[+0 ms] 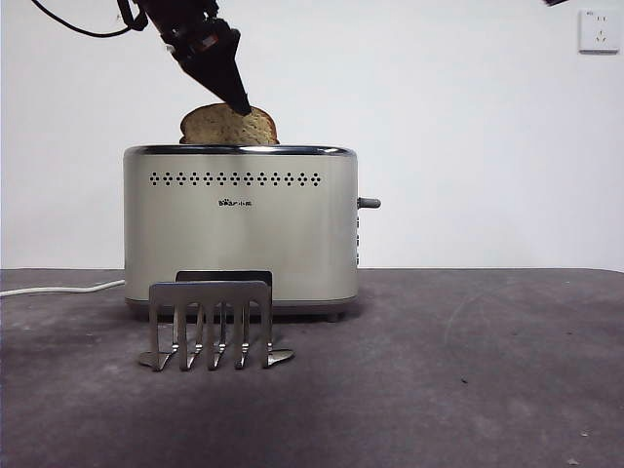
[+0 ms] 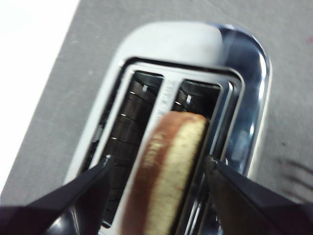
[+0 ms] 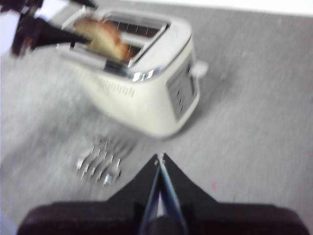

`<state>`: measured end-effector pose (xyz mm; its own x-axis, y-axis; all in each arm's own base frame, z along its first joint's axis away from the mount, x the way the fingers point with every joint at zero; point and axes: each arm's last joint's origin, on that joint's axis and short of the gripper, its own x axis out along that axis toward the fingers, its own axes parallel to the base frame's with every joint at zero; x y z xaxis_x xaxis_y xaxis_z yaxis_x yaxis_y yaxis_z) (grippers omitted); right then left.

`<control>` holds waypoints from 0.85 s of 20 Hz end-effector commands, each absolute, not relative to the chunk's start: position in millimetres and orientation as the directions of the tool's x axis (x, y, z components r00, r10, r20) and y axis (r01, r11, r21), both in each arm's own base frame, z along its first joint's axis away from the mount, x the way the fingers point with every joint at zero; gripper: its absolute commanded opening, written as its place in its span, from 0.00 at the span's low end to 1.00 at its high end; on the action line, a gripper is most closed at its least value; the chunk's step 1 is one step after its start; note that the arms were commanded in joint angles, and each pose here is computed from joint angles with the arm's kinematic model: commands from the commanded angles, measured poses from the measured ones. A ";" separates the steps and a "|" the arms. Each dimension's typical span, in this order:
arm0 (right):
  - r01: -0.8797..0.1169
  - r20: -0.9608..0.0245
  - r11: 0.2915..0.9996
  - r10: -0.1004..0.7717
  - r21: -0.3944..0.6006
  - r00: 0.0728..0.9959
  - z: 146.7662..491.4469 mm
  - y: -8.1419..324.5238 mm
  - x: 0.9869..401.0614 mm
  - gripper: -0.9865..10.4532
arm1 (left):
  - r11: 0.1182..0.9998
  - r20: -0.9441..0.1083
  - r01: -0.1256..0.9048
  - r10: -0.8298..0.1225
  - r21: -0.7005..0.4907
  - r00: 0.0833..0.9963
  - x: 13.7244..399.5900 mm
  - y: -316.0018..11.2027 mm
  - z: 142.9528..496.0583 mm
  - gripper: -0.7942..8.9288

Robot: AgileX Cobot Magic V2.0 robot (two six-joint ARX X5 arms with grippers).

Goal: Pick up a slice of bread from the rack,put the bread on the toaster,press the button

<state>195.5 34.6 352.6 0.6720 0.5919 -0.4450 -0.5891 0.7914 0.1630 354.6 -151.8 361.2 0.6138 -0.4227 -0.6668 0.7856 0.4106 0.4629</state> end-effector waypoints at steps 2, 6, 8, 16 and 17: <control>-0.566 -0.403 0.795 0.602 0.219 0.689 347.8 37.9 221.4 0.08 | 0.553 -0.594 0.729 -0.447 0.404 0.669 344.8 -147.2 382.3 0.41; -0.602 -0.300 0.729 0.683 0.326 0.665 337.6 44.5 262.3 0.08 | 0.700 -0.518 0.659 -0.469 0.275 0.715 313.2 -134.4 421.5 0.41; -0.583 -0.272 0.720 0.688 0.377 0.673 328.8 47.0 283.8 0.08 | 0.753 -0.490 0.629 -0.480 0.196 0.727 290.8 -125.5 439.6 0.41; -0.576 -0.288 0.664 0.737 0.477 0.612 301.1 64.9 347.1 0.08 | 0.746 -0.431 0.665 -0.591 0.028 0.681 221.4 -100.8 477.5 0.41; -0.578 -0.293 0.660 0.741 0.480 0.604 298.7 68.6 354.5 0.08 | 0.740 -0.423 0.672 -0.602 0.022 0.677 214.2 -98.1 480.8 0.41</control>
<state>348.4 64.1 301.3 0.6145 0.7325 -0.2931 -0.5778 0.6707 0.4651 219.5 -99.7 477.5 0.6829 -0.5874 -0.4344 0.6714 0.7390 0.0562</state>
